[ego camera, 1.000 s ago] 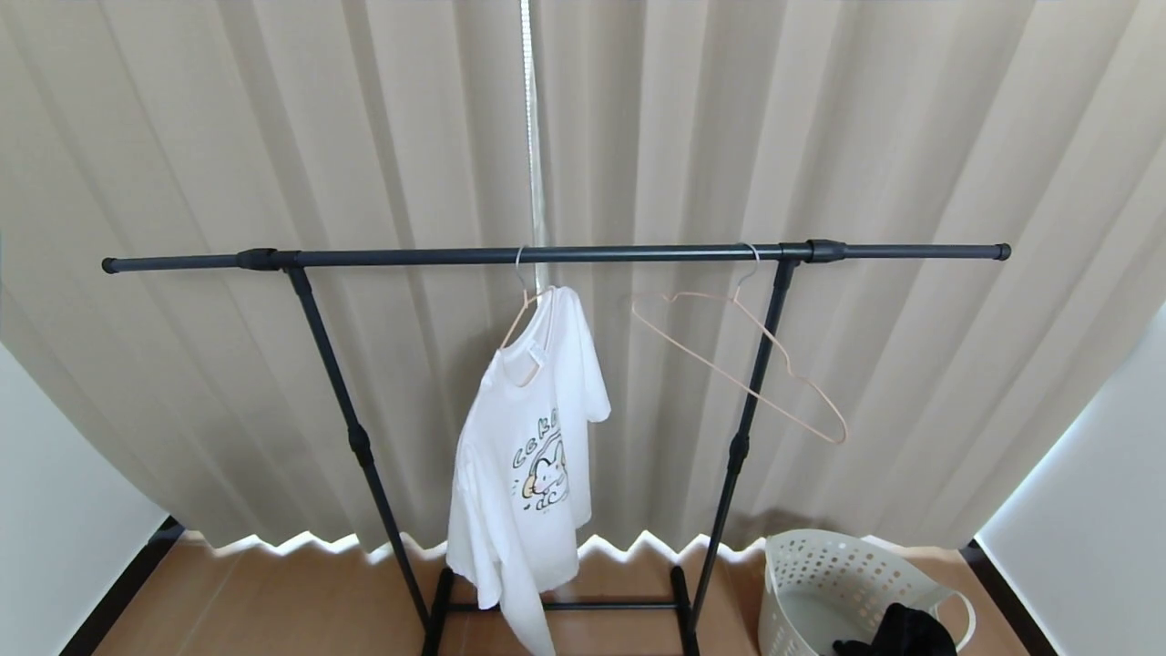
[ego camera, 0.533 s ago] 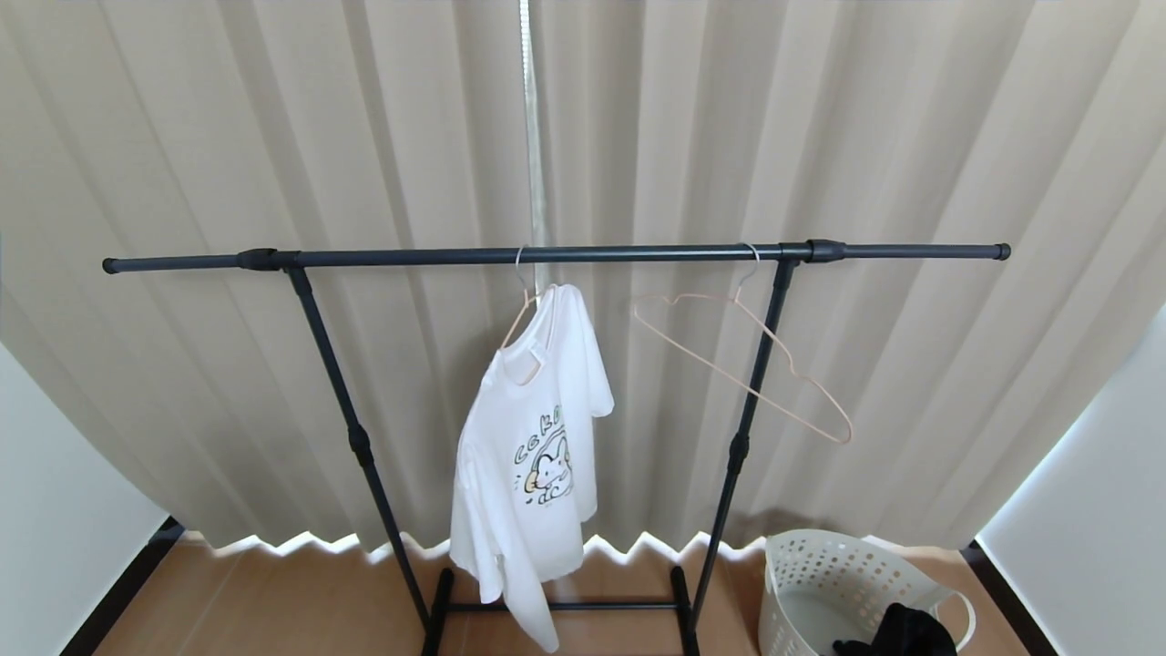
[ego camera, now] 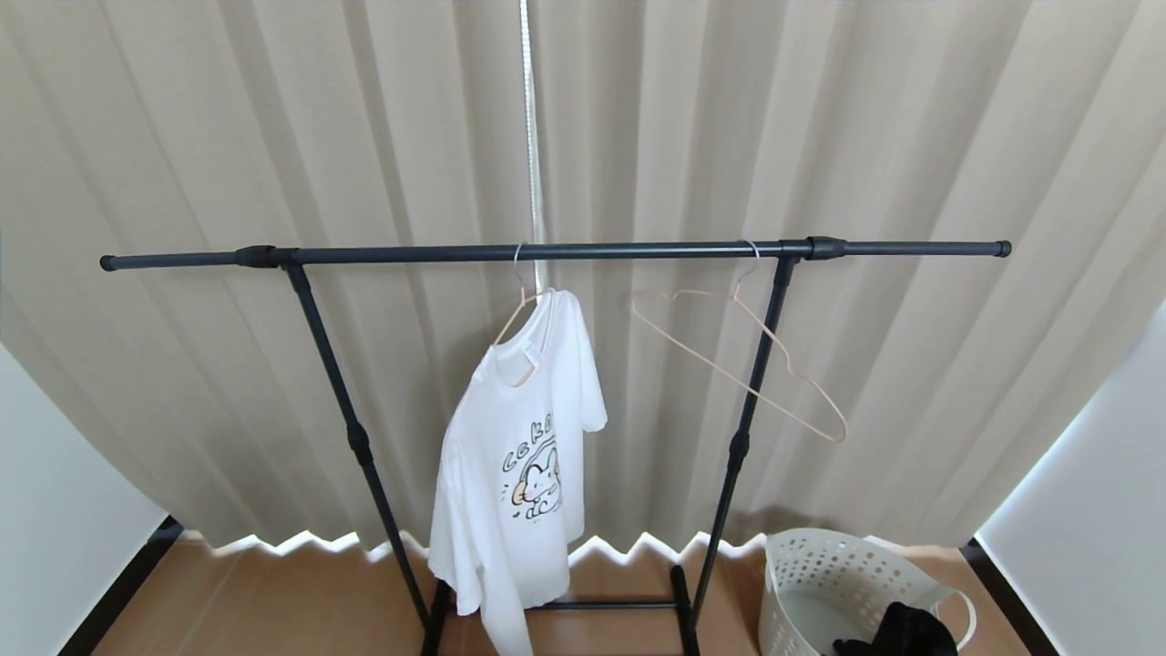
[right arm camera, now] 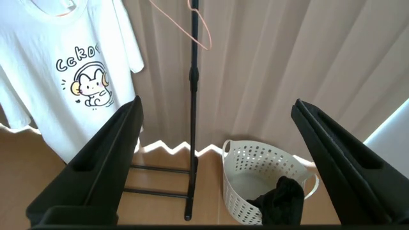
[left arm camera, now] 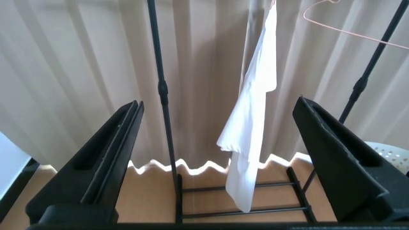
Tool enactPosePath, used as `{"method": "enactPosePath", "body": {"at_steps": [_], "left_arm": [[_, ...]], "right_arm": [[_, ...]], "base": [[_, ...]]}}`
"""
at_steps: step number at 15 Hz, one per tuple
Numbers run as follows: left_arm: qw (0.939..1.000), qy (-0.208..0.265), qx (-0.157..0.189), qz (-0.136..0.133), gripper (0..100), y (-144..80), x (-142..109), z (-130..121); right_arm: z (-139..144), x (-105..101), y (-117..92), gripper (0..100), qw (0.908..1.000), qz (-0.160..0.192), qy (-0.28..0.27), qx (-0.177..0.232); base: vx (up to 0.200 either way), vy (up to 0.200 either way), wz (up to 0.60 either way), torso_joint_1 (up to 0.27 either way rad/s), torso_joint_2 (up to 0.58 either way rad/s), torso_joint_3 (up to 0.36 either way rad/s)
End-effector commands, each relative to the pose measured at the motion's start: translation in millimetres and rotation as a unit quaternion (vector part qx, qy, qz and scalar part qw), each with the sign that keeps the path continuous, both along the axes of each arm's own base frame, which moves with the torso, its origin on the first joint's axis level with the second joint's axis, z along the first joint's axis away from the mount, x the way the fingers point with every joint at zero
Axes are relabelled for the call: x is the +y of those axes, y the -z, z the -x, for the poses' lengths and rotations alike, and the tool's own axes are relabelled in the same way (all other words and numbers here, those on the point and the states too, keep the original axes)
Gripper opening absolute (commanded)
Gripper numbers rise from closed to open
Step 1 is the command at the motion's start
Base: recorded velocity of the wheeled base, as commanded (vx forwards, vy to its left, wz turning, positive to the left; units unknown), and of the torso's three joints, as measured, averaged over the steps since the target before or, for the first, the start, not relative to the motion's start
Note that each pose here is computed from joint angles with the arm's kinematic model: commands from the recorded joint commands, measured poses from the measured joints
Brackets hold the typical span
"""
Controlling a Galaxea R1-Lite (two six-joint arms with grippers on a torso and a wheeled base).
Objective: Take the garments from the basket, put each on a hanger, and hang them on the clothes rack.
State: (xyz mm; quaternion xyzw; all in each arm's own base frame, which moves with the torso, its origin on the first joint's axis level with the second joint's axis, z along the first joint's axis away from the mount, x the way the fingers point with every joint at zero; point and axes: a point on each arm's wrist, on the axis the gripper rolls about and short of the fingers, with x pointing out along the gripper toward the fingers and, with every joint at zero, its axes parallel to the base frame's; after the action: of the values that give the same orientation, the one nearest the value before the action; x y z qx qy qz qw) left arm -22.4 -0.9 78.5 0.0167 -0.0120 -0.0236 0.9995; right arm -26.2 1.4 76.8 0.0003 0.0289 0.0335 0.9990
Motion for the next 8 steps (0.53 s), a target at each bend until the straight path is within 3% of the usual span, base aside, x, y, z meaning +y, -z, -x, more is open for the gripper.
{"method": "enactPosePath", "body": {"at_steps": [1,8], "left_arm": [[1.0000,0.000,0.002,0.001,100,-0.2,0.0,-0.3],[1.0000,0.000,0.002,0.000,100,-0.2,0.0,-0.3]], "right_arm": [[0.1,0.0,0.0,100,1.0000,0.000,0.000,-0.001],[0.1,0.0,0.0,100,1.0000,0.004,0.000,-0.001]], "base": [[0.000,0.000,0.00,-0.100,0.23,0.119],[0.000,0.000,0.00,-0.136,0.31,0.164]]}}
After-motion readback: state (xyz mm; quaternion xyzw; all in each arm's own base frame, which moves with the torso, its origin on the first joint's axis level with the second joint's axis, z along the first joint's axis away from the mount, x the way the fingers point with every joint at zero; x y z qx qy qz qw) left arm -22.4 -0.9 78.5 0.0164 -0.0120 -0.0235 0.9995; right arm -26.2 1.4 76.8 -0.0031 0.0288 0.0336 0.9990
